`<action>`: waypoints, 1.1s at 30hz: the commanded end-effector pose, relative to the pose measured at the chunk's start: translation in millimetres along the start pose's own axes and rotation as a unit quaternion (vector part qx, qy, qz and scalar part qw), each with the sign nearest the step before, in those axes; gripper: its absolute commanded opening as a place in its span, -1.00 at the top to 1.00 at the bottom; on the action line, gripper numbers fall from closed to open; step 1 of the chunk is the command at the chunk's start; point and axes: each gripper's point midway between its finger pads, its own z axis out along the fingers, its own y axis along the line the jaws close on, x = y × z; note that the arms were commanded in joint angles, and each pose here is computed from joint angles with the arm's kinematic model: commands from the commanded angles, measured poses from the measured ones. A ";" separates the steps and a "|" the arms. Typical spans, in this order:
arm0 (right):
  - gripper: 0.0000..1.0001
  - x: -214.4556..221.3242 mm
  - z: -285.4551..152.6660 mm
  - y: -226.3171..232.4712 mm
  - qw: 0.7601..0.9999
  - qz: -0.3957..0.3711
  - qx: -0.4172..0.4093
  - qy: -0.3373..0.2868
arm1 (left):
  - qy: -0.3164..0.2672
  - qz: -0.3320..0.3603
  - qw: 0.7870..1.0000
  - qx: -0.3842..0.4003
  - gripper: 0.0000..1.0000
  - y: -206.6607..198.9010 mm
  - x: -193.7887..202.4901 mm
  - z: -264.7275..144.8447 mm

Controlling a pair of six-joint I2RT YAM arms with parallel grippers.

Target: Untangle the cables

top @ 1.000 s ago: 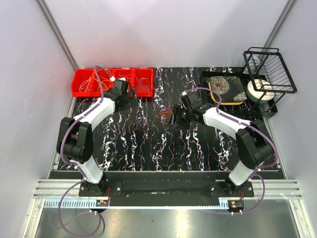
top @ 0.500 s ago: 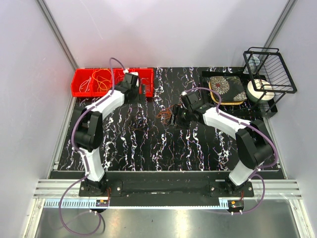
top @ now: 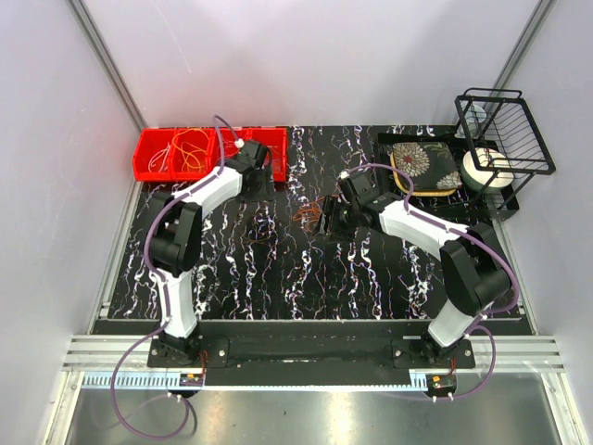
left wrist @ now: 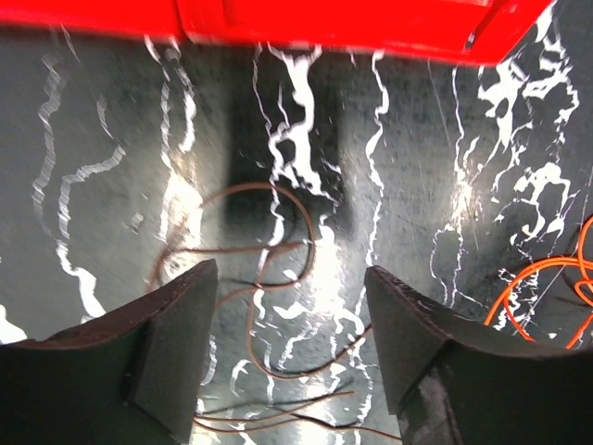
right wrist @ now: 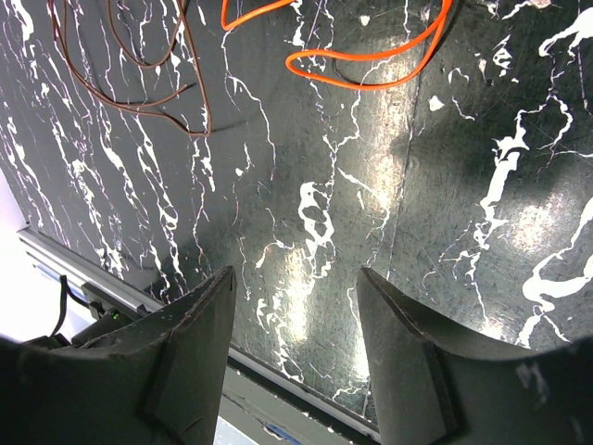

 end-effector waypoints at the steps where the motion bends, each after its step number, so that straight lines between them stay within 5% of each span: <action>1: -0.22 -4.4 -2.5 6.3 1.000 -0.005 -0.017 -0.007 | 0.003 -0.044 0.999 -0.024 -0.32 -1.9 0.0 3.1; 8: -0.22 -3.7 -1.5 7.0 1.000 -0.005 -0.019 -0.003 | 0.008 -0.049 0.998 -0.041 -0.29 -2.7 5.7 14.5; 24: -0.22 -0.1 3.2 5.7 1.000 -0.002 -0.020 0.008 | -0.003 -0.048 0.997 -0.056 0.22 -3.3 -2.4 35.1; 27: -0.22 0.0 4.3 5.7 1.000 -0.001 -0.021 0.011 | -0.001 -0.046 0.997 -0.057 0.55 -3.4 -2.5 39.4; 29: -0.22 0.8 4.3 6.5 1.000 0.000 -0.022 0.012 | -0.002 -0.047 0.997 -0.056 1.00 -4.3 -2.8 38.2; 33: -0.22 0.6 3.8 6.4 1.000 0.000 -0.022 0.013 | -0.002 -0.042 0.998 -0.044 1.00 -7.2 -4.1 29.9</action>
